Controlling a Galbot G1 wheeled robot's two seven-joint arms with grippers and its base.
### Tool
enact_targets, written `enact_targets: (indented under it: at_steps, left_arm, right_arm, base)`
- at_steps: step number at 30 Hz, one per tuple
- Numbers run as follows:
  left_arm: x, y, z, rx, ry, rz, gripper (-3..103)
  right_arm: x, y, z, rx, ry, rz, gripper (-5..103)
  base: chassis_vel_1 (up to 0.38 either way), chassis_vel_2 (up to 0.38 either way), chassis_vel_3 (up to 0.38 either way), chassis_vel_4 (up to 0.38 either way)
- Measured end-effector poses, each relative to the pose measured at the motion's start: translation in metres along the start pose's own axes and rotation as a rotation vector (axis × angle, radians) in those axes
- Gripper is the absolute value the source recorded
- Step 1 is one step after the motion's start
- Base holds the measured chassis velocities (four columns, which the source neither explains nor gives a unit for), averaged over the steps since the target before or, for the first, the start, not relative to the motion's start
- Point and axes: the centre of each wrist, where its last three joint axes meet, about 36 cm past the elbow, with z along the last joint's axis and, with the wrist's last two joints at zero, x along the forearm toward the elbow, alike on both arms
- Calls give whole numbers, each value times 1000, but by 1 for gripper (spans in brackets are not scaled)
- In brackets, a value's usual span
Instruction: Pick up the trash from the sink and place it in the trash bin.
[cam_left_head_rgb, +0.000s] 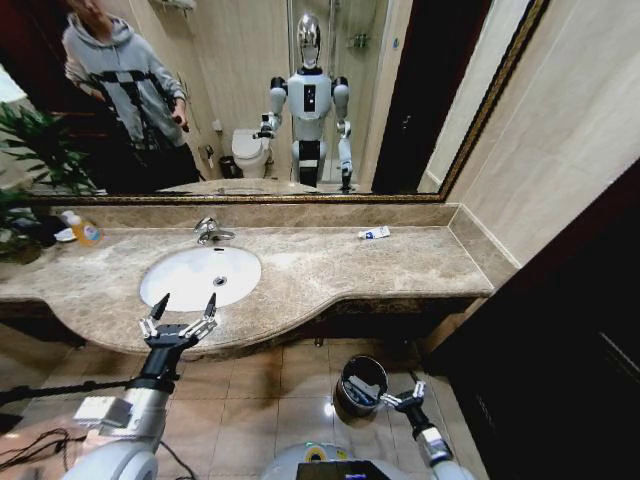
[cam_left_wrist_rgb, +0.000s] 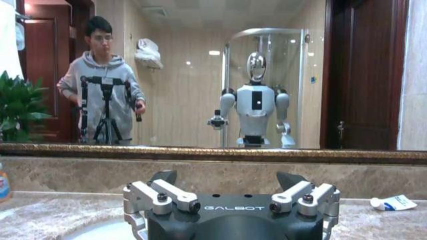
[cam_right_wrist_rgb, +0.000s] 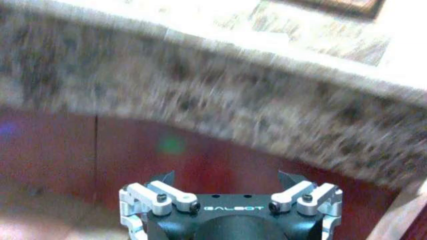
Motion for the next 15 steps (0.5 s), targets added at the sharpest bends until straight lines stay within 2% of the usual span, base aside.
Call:
enact_targets:
  at_steps: [5, 7, 8, 12, 15]
  left_arm:
    - [0, 0, 0, 0, 0, 0, 100]
    - [0, 0, 0, 0, 0, 0, 100]
    - [0, 0, 0, 0, 0, 0, 100]
    - [0, 0, 0, 0, 0, 0, 100]
    - [0, 0, 0, 0, 0, 0, 100]
  right_arm:
    - [4, -9, -61, -42, -133, 40, 100]
    - [1, -10, -68, -47, -155, 51, 100]
    - [-8, -15, -89, -70, -204, 91, 100]
    - [-30, -25, -128, -121, -256, 122, 100]
    - [-40, -26, -143, -131, -280, 111, 100]
  base:
    - [0, 0, 0, 0]
    - [0, 0, 0, 0]
    - [0, 0, 0, 0]
    - [0, 0, 0, 0]
    - [0, 0, 0, 0]
